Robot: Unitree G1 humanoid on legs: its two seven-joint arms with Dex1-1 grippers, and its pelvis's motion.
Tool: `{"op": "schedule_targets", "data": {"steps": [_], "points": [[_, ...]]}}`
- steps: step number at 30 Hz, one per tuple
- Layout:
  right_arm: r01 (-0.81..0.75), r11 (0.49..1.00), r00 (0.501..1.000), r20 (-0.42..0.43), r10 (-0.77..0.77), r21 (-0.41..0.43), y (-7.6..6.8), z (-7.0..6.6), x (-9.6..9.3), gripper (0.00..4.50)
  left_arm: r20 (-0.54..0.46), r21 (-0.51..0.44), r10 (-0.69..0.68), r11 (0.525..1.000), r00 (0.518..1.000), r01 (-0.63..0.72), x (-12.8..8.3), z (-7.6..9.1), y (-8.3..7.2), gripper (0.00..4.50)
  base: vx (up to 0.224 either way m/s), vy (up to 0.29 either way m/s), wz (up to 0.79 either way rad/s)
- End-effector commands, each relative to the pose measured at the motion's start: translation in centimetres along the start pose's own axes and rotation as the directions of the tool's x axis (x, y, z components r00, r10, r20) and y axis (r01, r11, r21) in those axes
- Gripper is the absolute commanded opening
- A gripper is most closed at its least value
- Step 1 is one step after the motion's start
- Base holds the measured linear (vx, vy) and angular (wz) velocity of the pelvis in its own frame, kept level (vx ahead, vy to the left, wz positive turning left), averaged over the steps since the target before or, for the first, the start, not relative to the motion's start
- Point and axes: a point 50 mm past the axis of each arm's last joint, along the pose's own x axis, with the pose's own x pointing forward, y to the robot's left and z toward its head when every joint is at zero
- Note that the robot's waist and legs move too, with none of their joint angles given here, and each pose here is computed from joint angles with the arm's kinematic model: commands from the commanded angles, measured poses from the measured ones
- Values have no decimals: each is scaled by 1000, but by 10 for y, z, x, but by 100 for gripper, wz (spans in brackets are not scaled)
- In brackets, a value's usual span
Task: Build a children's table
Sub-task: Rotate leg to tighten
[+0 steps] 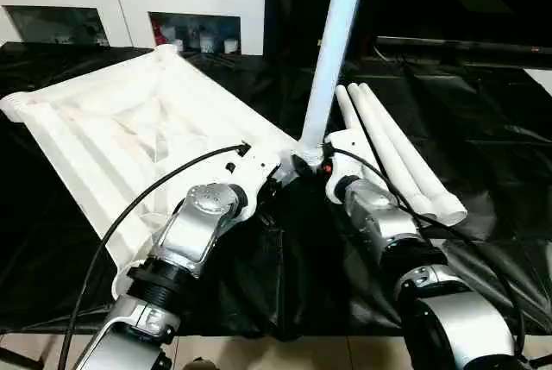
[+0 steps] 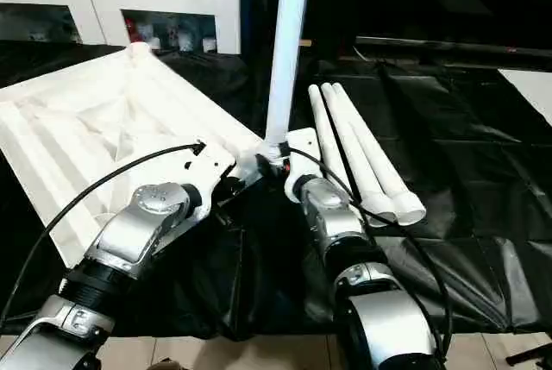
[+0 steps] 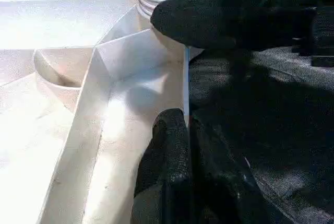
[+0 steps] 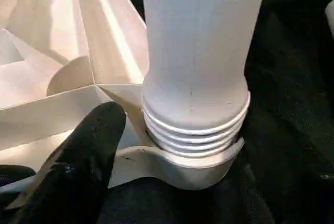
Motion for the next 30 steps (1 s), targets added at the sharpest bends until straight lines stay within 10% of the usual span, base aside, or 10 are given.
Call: {"op": "schedule_targets", "data": {"steps": [1,12,20,30], "points": [[27,999,1000,4,-27,-28,-5,-1,-3,381,120,5,15,1000,993,-16,4,20,-3,44,0,0,0],[86,995,995,64,-83,-49,-19,-1,-21,381,236,-29,291,956,927,-293,-23,35,43,90,0,0,0],[19,994,1000,-21,-22,-110,-9,-8,-33,381,52,67,647,758,761,-649,-106,1,113,90,0,0,0],[14,987,989,-143,-37,-158,-1,-12,-29,381,-169,200,783,622,599,-757,-152,-39,130,73,0,0,0]]}}
